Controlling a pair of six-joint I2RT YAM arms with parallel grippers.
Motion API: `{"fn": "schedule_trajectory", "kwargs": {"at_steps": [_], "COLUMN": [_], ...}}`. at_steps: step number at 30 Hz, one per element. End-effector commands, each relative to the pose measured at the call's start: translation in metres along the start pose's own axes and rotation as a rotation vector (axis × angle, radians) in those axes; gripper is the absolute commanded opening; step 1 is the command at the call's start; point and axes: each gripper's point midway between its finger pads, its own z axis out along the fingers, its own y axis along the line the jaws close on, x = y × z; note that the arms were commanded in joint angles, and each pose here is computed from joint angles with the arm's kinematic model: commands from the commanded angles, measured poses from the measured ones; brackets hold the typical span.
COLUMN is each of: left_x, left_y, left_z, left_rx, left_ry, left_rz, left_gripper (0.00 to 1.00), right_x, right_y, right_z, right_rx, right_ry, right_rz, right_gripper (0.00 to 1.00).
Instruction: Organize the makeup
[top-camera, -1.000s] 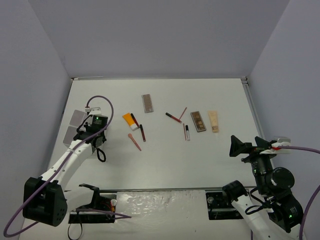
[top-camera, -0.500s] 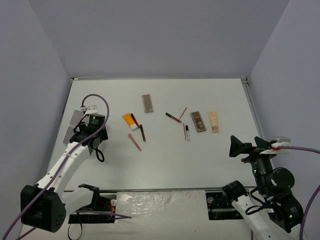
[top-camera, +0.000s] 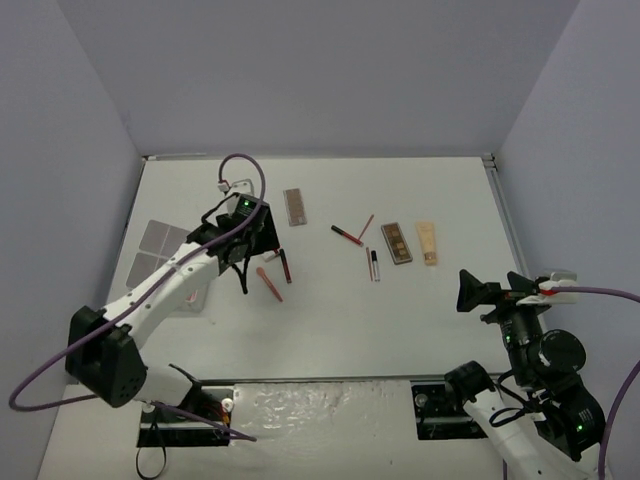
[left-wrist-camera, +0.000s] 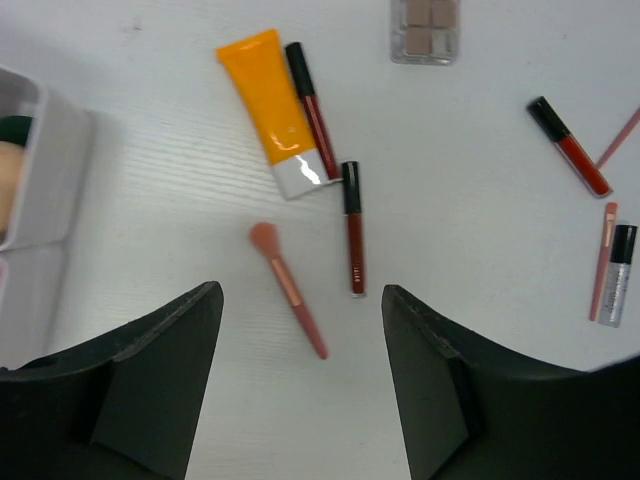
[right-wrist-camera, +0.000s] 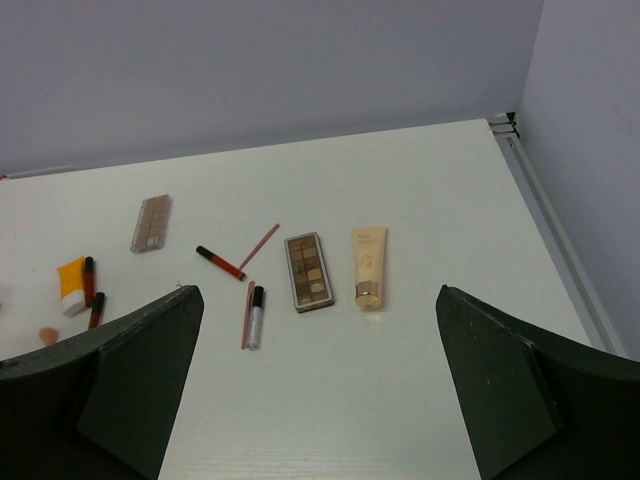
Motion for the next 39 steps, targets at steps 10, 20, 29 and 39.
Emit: {"fn": "schedule_trajectory", "kwargs": {"at_steps": [10,20,29,39], "left_x": [0.052,0.081,0.082,-0.028], "left_y": [-0.053,-0.041,-0.036,-0.030], "left_z": [0.082,0.110,0.105,0.018], "left_rx": [-0.021,-0.117,-0.139,-0.084], "left_ry": [0.286,0.370,0.351,-0.076], "left_rz": [-0.059,-0.021,0.031,0.201], "left_gripper": [0.54,0.35,0.00,0.00], "right_x": [-0.019,-0.021,-0.020,-0.020], "right_y": [0.008,0.006,0.006,0.006], "right_z": [0.005,0.001,0.000,0.000], "right_rx": [-0.028,-0.030,-0.030,-0.033], "right_ry": [-0.059,-0.078,-0.082,-0.082], "right_rz": [0.009,0.015,0.018,0.018], "right_gripper": [1.00,1.00,1.00,1.00]}}
